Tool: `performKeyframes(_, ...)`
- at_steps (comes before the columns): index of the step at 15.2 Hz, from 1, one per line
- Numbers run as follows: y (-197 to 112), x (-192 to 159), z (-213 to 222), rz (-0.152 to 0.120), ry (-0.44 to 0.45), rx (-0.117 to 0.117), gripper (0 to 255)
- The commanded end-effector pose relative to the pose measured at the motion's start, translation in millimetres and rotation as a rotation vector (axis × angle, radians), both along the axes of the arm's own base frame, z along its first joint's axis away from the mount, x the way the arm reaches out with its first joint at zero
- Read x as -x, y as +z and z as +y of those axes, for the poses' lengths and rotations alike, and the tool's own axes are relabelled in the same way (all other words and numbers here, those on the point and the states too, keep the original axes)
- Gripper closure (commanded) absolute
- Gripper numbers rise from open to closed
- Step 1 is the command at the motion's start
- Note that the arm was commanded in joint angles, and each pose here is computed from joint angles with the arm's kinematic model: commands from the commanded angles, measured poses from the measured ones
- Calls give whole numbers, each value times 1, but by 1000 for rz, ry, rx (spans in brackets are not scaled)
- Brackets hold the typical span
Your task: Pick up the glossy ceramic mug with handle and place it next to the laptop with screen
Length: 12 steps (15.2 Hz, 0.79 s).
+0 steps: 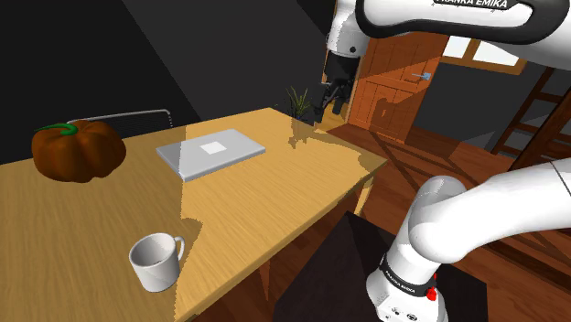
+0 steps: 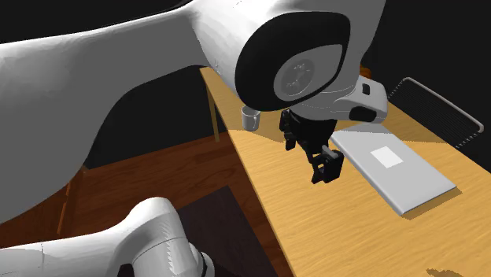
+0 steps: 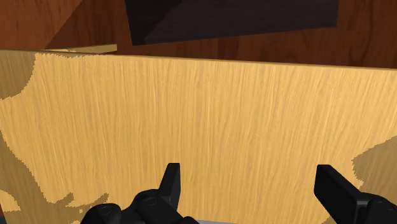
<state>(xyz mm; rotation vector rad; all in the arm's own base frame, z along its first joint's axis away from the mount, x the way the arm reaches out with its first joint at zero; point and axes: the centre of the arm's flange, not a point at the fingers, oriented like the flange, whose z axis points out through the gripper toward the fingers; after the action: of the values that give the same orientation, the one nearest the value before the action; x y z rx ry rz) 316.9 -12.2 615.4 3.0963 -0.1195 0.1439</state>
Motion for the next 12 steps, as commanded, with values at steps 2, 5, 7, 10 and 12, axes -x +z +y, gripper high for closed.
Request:
performKeyframes(2, -5, -5, 11, 3, 2, 0, 0)
performKeyframes(5, -21, -18, 46, 10, 9, 0, 0)
performKeyframes(7, -31, -27, 68, 15, 13, 1, 0)
performKeyframes(10, -47, -39, 103, 23, 20, 1, 0)
performKeyframes(12, -58, -48, 126, 28, 25, 1, 0)
